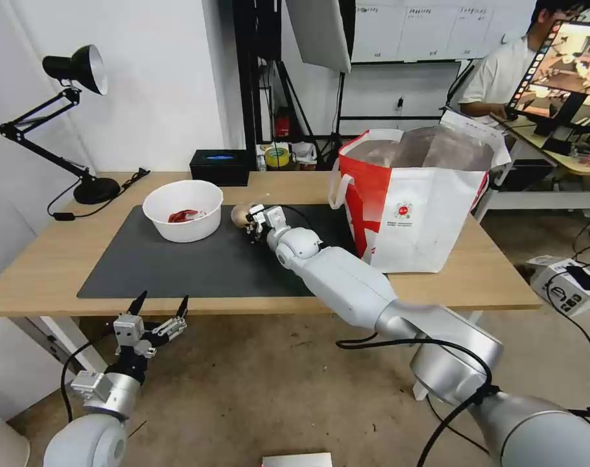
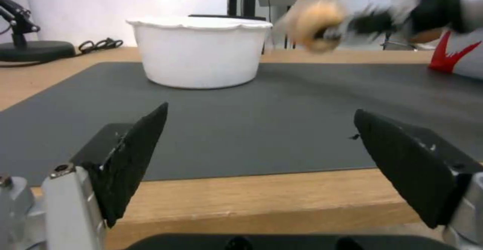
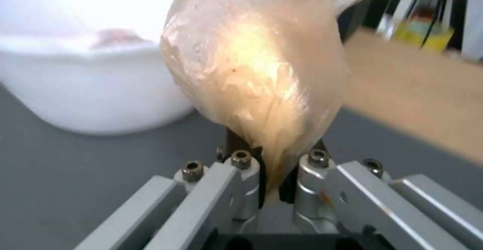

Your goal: Pick up the trash from the table and place it into the takeout bag.

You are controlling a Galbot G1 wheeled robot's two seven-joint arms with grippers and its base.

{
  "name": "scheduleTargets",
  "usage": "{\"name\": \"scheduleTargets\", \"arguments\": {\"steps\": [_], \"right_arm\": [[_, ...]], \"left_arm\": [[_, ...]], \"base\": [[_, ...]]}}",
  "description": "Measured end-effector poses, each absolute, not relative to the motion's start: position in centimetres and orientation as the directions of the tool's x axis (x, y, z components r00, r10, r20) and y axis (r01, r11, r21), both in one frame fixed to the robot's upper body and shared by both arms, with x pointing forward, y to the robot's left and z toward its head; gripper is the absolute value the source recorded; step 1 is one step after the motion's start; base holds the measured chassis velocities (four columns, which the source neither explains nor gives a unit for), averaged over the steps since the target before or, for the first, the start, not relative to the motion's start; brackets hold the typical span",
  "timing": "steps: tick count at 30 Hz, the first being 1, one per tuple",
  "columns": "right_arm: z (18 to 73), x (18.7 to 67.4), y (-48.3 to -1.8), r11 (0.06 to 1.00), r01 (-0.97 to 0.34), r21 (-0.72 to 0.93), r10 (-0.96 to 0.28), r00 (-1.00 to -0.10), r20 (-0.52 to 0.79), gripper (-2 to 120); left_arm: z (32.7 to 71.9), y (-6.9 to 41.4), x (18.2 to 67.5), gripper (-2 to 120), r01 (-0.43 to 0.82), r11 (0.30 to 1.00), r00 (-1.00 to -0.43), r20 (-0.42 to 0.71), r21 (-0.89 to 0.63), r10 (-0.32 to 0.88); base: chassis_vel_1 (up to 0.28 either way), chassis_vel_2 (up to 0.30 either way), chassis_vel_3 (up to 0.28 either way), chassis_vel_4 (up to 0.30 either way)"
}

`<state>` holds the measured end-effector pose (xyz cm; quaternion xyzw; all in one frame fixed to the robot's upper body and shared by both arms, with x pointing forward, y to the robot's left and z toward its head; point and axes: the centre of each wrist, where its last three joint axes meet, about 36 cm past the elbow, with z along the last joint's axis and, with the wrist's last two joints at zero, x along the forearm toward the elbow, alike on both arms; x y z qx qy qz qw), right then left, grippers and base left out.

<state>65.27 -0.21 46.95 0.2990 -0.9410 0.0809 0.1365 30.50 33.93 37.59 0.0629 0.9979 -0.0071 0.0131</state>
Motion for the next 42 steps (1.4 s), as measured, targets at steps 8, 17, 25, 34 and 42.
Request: {"name": "scheduleTargets", "arguments": {"steps": [8,17,25,34,42], "right_arm": [[53.4,57.8,-7.2,0.813,-0.577,-0.075,-0.566,-0.814,0.129,5],[57.6,51.3,-16.0,0.901,-0.426,-0.085,-0.434,-0.883,-0.177,5],[58.3,52.5,-20.6,0.976,-0.193,-0.104,-0.218,-0.909,-0.355,5],[58.1,54.4,-24.0,0.998,-0.055,-0.035,-0.062,-0.97,-0.236,4],[60.7,54.4,-26.7,0.999,0.019,0.047,0.021,-0.999,-0.039,24]], "left_arm": [[37.7,34.0,30.5,100,0.127,0.992,-0.992,-0.028,-0.01,0.127],[37.6,33.6,30.5,100,0.136,0.991,-0.99,-0.026,-0.012,0.136],[37.2,32.1,30.5,100,0.151,0.988,-0.988,-0.02,-0.02,0.15],[37.5,31.6,30.4,100,0.155,0.988,-0.988,-0.02,-0.023,0.155],[37.8,31.4,30.2,100,0.163,0.986,-0.987,-0.02,-0.023,0.162]], "base": [[0.0,0.0,0.0,0.0],[0.0,0.0,0.0,0.0],[0.0,0.0,0.0,0.0],[0.0,0.0,0.0,0.0],[0.0,0.0,0.0,0.0]]}}
